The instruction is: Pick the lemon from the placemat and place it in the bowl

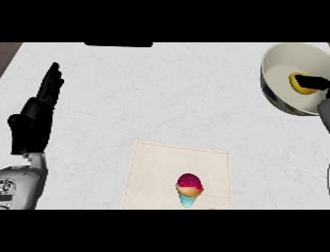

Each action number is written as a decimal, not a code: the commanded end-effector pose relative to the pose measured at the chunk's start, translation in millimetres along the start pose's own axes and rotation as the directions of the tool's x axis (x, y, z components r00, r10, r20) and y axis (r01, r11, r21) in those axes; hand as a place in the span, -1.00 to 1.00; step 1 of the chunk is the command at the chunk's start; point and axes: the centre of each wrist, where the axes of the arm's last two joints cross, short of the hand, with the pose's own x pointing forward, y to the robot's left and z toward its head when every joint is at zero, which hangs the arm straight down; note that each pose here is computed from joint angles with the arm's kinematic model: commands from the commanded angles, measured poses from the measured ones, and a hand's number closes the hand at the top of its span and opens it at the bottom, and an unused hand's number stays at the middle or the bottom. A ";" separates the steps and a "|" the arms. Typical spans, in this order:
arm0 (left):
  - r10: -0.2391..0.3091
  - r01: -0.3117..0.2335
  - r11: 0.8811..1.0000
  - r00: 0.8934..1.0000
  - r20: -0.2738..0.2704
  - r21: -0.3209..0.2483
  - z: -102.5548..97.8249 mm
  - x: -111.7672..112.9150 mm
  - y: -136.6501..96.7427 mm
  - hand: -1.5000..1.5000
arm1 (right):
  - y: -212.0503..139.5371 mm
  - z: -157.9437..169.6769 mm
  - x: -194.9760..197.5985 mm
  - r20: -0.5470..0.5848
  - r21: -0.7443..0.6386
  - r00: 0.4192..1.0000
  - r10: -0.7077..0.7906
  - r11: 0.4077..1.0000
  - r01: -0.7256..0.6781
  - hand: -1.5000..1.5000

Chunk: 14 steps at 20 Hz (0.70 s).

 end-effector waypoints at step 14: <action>-0.003 0.004 1.000 1.000 -0.030 0.026 4.9 -9.0 3.7 0.00 | -22.2 -4.1 -59.5 0.023 -0.014 0.932 -0.363 0.932 0.363 -1.00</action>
